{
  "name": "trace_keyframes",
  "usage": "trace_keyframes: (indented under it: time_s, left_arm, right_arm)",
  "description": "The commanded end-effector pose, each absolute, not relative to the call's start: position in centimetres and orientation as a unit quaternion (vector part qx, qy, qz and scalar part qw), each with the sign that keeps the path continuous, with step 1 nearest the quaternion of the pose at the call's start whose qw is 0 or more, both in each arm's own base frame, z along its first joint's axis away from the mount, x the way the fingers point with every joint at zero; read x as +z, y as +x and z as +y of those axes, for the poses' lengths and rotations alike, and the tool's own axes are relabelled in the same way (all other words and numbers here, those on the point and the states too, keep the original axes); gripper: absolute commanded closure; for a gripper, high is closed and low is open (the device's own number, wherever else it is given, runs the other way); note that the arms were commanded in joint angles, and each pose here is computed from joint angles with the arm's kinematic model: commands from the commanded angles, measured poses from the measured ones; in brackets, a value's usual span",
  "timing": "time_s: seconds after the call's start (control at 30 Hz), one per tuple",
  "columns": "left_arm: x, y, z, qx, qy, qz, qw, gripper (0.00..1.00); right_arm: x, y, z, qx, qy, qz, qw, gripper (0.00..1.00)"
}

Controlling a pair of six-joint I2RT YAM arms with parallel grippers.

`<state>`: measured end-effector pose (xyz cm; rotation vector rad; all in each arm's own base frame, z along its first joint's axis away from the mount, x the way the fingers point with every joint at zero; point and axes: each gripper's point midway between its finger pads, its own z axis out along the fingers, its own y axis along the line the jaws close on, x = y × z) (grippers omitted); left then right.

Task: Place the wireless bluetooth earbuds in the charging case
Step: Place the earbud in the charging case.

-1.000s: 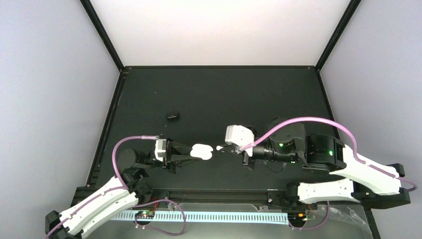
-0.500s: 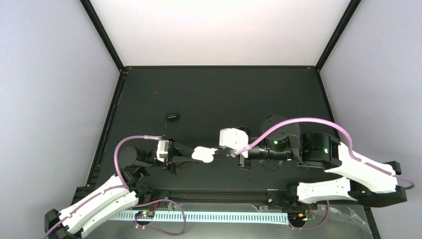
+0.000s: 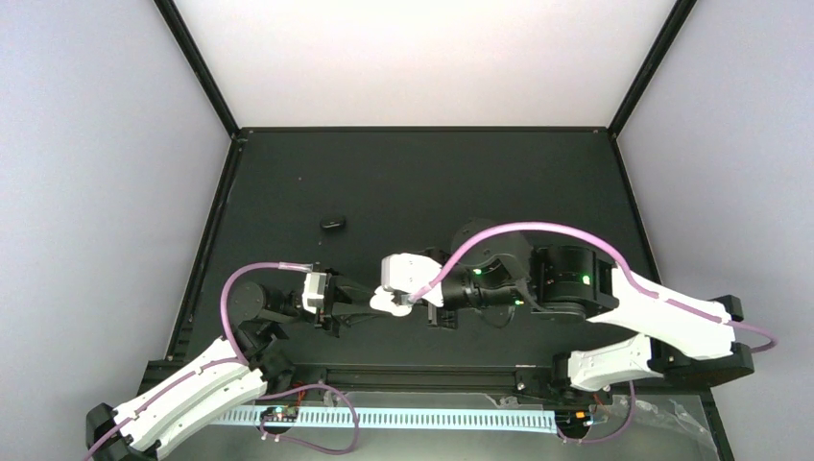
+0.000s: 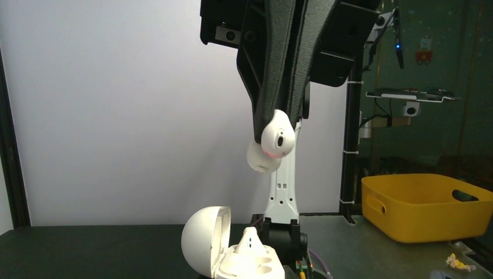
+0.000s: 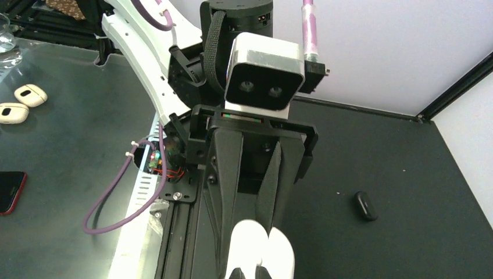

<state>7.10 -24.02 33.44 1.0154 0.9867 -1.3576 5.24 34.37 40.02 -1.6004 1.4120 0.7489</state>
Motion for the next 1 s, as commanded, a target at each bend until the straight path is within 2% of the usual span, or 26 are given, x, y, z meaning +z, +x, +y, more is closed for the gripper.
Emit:
trace_keyframes:
  time_s: [0.0,0.43,0.97]
  left_arm:
    - [35.0,6.6,-23.8,-0.570,0.440,0.392,0.573,0.98]
    - [35.0,6.8,-23.8,-0.566,0.436,0.395,0.577,0.98]
    - [34.8,7.1,-23.7,-0.560,0.431,0.404,0.581,0.98]
  right_arm:
    - [40.5,5.4,35.1,0.294,-0.627,0.585,0.422,0.99]
    - [39.5,5.6,35.8,0.288,-0.621,0.613,0.394,0.99]
    - [38.6,6.6,36.5,0.272,-0.608,0.630,0.399,0.99]
